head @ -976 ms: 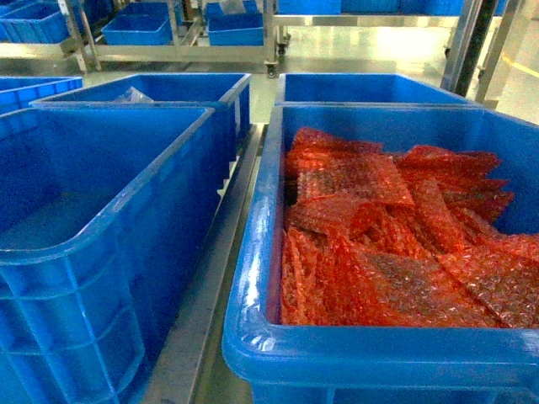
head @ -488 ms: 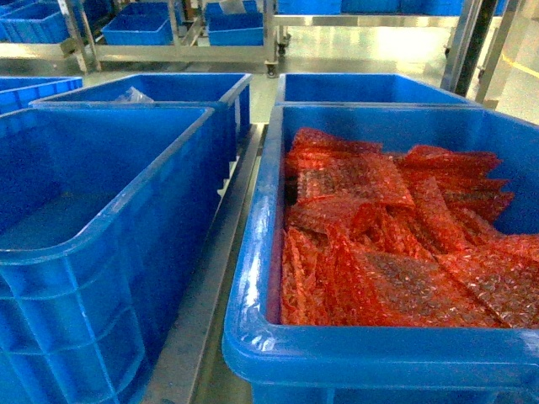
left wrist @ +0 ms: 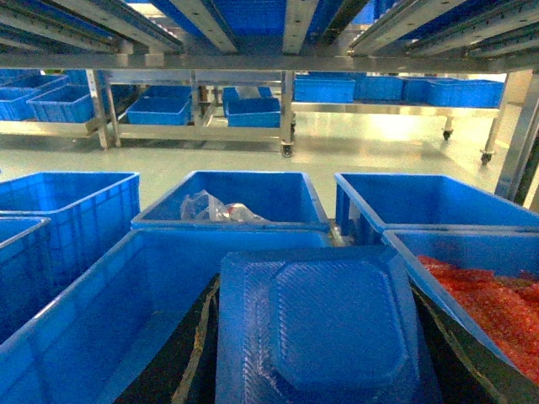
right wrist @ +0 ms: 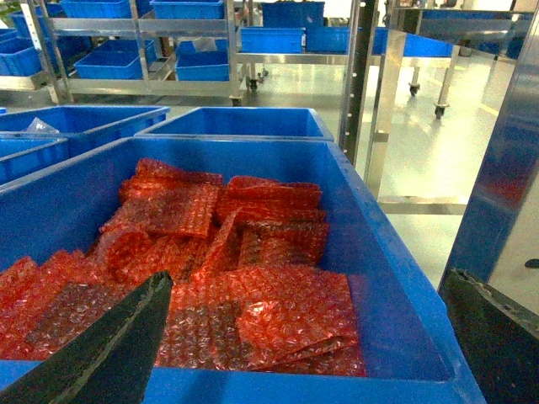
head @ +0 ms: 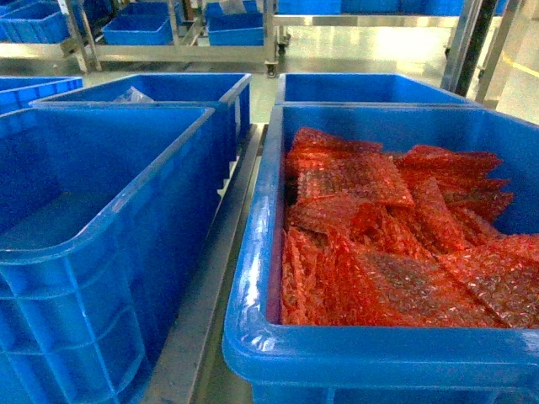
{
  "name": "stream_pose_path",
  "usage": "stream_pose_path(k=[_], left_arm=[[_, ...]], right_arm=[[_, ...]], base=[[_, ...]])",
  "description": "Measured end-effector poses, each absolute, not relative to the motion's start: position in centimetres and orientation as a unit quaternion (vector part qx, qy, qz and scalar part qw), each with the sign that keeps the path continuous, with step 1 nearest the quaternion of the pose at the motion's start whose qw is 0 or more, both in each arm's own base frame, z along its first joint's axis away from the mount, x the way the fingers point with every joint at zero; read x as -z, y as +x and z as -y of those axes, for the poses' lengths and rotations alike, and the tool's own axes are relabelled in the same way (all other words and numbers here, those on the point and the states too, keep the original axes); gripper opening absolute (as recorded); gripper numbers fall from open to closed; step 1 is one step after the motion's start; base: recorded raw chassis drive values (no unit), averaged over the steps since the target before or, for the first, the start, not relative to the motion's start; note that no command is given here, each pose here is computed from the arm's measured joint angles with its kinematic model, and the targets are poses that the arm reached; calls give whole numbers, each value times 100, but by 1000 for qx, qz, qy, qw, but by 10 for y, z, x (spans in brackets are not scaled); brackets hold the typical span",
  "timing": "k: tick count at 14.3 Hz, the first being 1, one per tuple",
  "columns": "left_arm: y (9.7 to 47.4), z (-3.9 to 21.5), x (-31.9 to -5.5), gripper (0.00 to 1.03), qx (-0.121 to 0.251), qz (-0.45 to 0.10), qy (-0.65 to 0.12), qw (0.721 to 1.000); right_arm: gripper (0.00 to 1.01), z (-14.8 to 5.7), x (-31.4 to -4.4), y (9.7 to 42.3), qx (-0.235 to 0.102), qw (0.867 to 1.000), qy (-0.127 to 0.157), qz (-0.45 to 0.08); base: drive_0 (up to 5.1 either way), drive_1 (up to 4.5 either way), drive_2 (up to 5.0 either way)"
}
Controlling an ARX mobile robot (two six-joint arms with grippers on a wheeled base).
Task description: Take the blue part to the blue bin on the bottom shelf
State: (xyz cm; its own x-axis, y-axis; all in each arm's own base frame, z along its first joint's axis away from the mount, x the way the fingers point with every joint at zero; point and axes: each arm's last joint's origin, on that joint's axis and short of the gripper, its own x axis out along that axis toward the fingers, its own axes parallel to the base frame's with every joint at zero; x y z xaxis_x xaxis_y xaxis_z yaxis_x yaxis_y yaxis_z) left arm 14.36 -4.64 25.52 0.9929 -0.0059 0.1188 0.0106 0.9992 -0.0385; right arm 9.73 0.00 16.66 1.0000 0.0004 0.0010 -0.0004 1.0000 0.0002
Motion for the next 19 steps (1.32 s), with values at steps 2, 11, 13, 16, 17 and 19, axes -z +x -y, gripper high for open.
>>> stream_pose_path(k=[2,11,13,16,17,19], left_arm=[[144,46,-255,44,4,59,-19,998],[144,46,-255,44,4,60,-19,998],[144,46,-255,44,4,60,-20,998],[145,47,-257,44,-1,-36,-3,999],[145,46,-257,44,0,-79,-1,997],[156,44,-253,44,0,-90,-13,996]], right_arm=[[98,0,-167,97,0,1000,0,0],[98,0,-167,97,0,1000,0,0],[98,0,-167,97,0,1000,0,0],[98,0,-167,97,0,1000,0,1],[98,0,-167,97,0,1000,0,1],[98,0,-167,97,0,1000,0,1]], base=[[0,0,0],[0,0,0],[0,0,0],[0,0,0],[0,0,0],[0,0,0]])
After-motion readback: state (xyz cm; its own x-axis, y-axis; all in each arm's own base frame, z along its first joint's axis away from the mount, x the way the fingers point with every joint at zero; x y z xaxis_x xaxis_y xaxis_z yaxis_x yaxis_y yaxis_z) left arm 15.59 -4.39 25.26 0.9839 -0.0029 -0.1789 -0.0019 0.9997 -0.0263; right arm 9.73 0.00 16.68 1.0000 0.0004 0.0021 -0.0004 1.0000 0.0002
